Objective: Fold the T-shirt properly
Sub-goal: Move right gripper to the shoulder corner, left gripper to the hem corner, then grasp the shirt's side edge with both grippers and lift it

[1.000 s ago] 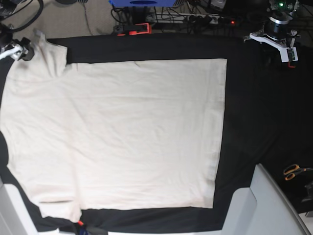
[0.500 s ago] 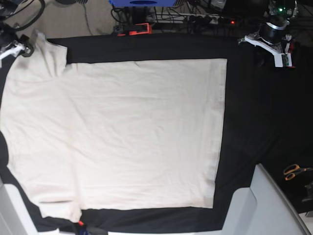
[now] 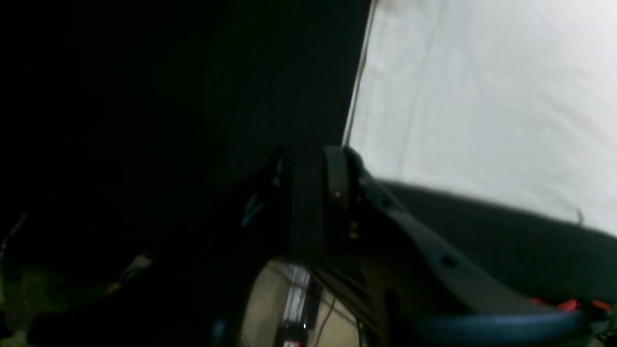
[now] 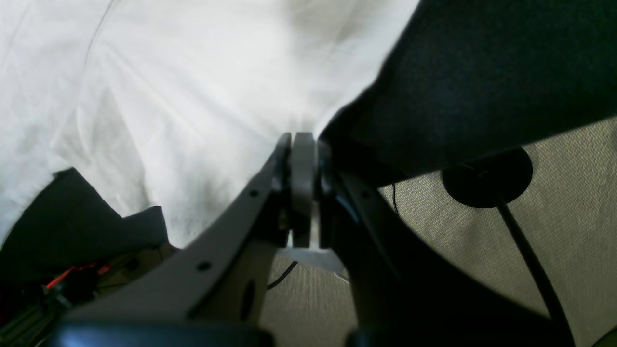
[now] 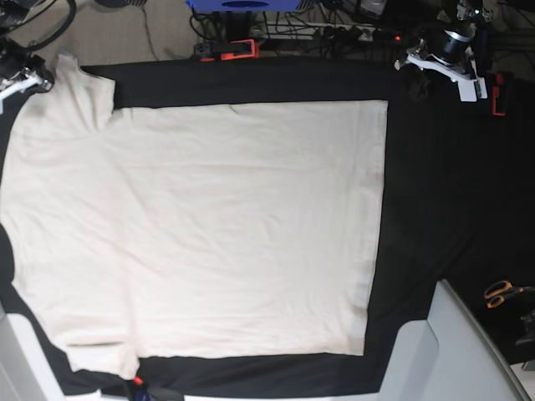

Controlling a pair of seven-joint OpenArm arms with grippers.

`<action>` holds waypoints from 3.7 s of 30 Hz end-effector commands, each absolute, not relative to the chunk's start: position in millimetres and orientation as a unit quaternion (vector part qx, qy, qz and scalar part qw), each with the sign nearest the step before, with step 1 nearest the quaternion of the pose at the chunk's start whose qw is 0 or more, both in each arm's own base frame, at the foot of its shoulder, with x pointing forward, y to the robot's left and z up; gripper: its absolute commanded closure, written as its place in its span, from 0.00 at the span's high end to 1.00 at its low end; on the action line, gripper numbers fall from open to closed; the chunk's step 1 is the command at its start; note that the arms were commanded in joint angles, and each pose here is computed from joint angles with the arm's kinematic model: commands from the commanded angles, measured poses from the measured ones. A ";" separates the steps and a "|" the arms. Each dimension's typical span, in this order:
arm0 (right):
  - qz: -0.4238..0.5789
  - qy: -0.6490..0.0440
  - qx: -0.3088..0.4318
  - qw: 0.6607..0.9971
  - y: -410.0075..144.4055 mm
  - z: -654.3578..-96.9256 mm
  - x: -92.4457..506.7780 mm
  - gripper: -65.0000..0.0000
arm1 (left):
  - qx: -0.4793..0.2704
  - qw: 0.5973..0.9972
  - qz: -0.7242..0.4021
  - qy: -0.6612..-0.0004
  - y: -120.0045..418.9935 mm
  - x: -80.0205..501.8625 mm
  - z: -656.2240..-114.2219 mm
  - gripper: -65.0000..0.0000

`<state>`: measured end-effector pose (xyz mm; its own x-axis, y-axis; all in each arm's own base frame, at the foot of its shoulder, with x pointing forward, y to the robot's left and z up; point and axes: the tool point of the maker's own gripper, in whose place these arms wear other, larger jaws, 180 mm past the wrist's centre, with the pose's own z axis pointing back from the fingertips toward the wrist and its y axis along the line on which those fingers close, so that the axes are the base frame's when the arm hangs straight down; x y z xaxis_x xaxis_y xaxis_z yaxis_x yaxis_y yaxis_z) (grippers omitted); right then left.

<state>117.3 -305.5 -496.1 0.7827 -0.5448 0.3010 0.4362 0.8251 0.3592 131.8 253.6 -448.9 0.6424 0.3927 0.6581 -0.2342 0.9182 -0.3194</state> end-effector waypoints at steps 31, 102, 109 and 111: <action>-0.256 -0.200 0.122 0.938 -316.2 -491.6 112.6 0.00 | -0.130 0.893 0.180 -0.391 260.7 129.5 -459.0 0.48; -0.183 -0.218 0.074 0.956 -320.8 -461.3 118.2 0.00 | -0.231 0.867 0.205 -0.391 216.2 179.9 -467.6 0.00; -0.128 -0.249 0.060 0.958 -315.8 -437.7 150.9 0.00 | -0.224 0.857 0.185 -0.426 216.0 202.6 -439.2 0.00; -0.125 -0.257 0.057 0.957 -318.8 -433.8 157.5 0.00 | -0.205 0.859 0.198 -0.426 224.4 206.1 -438.5 0.00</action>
